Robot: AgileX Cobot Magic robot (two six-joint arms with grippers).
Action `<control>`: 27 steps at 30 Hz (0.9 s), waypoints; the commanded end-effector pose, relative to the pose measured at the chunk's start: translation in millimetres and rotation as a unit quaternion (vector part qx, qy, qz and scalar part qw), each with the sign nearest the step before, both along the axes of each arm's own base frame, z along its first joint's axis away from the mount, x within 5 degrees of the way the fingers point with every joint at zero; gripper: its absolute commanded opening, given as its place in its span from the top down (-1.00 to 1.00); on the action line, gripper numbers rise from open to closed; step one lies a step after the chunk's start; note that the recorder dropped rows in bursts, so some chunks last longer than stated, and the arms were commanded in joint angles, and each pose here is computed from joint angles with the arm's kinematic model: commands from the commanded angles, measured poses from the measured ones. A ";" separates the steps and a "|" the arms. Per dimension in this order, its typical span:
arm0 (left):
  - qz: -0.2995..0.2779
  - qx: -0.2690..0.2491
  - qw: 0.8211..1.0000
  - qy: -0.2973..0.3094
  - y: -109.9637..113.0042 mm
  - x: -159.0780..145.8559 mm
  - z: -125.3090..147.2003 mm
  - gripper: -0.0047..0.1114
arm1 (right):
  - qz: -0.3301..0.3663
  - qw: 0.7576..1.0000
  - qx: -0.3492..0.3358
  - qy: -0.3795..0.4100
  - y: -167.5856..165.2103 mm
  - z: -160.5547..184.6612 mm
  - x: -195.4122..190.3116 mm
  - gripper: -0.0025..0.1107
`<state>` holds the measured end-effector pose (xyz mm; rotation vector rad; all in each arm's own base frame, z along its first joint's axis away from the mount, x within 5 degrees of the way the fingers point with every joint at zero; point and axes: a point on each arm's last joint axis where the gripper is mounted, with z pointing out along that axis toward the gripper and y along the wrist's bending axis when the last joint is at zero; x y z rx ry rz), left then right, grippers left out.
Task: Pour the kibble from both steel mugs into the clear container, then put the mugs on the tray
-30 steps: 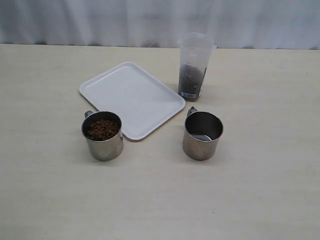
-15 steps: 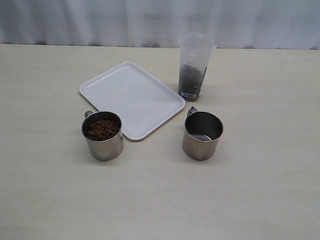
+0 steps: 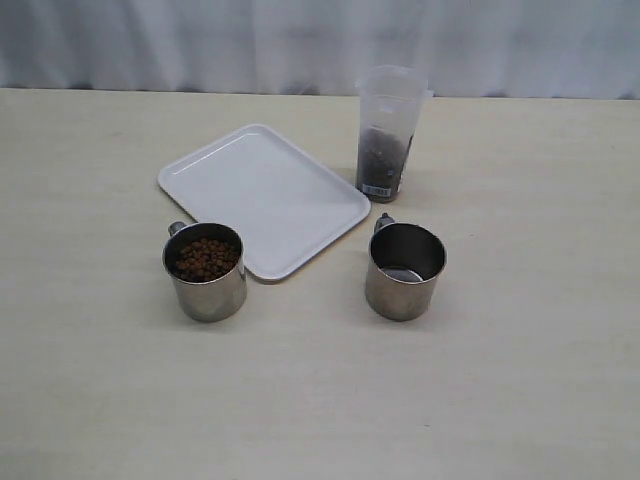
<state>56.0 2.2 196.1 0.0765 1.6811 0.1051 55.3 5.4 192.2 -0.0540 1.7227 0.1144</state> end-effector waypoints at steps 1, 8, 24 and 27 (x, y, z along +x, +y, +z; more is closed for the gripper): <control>0.000 0.009 1.000 -0.014 0.1 0.2 1.5 0.92 | 0.001 1.000 -0.006 0.001 -0.2 -0.9 -0.1 0.87; -0.014 -0.023 0.989 -0.145 -2.5 -0.9 25.4 0.92 | 0.001 1.000 -0.006 0.001 -0.2 -0.9 -0.1 0.87; -0.182 -0.065 0.975 0.108 -37.5 48.5 -14.2 0.92 | 0.001 1.000 -0.006 0.001 -0.2 -0.9 -0.1 0.87; -0.256 -0.004 0.950 0.180 -50.6 65.8 -37.9 0.92 | 0.001 1.000 -0.006 0.001 -0.2 -0.9 -0.1 0.87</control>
